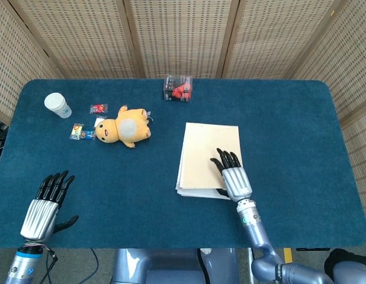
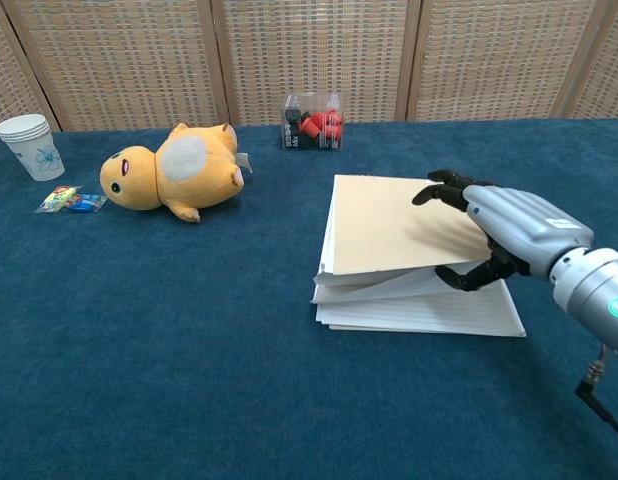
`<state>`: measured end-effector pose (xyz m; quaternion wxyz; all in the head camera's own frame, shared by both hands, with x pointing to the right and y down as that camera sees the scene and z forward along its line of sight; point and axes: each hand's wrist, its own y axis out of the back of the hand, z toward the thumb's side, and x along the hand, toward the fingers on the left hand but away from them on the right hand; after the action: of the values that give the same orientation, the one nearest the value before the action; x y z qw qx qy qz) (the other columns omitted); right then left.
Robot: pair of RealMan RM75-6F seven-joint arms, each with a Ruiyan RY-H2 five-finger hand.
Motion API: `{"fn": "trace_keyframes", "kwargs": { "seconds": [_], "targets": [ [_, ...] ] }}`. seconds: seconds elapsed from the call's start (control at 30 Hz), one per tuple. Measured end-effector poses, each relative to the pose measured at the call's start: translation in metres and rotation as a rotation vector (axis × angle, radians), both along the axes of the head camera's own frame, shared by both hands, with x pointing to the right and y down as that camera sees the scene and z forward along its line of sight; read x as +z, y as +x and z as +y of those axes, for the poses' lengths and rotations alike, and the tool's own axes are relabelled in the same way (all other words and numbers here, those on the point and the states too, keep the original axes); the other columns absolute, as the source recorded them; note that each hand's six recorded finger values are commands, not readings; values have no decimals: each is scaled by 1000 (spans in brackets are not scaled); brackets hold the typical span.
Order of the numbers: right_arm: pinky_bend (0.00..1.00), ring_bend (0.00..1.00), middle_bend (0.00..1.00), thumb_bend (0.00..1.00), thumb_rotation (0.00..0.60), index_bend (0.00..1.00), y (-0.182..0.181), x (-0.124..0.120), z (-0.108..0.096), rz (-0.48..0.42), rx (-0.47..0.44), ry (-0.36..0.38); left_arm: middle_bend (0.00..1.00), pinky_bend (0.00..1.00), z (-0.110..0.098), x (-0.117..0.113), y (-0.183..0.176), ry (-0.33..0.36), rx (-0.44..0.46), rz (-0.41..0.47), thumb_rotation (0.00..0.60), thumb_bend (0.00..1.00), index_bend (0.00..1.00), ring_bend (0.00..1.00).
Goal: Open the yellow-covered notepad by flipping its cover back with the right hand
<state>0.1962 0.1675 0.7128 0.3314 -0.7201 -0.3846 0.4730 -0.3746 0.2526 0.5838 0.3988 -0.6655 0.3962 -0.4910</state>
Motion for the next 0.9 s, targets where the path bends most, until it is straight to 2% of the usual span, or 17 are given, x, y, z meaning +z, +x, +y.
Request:
{"fn": "trace_keyframes", "kwargs": {
  "seconds": [0.13, 0.43, 0.53, 0.67, 0.9],
  "targets": [
    [249, 36, 124, 502, 600, 326, 3, -1, -11, 17, 14, 42, 0, 50, 0, 2, 0, -7, 2, -1, 600, 57, 0, 0],
    [407, 222, 307, 503, 600, 470, 7, -5, -30, 25, 54, 105, 0, 51, 1, 2, 1, -11, 5, -1, 600, 58, 0, 0],
    [503, 312, 395, 531, 600, 558, 8, -7, -33, 27, 59, 117, 0, 51, 1, 2, 1, -9, 7, -1, 600, 59, 0, 0],
    [647, 483, 568, 602, 600, 701, 10, -10, -36, 28, 65, 140, 0, 51, 1, 2, 1, -10, 5, -1, 600, 59, 0, 0],
    [785, 626, 727, 620, 600, 739, 12, -17, -40, 7, 70, 200, 0, 51, 2, 2, 1, -11, 7, 0, 600, 59, 0, 0]
  ]
}}
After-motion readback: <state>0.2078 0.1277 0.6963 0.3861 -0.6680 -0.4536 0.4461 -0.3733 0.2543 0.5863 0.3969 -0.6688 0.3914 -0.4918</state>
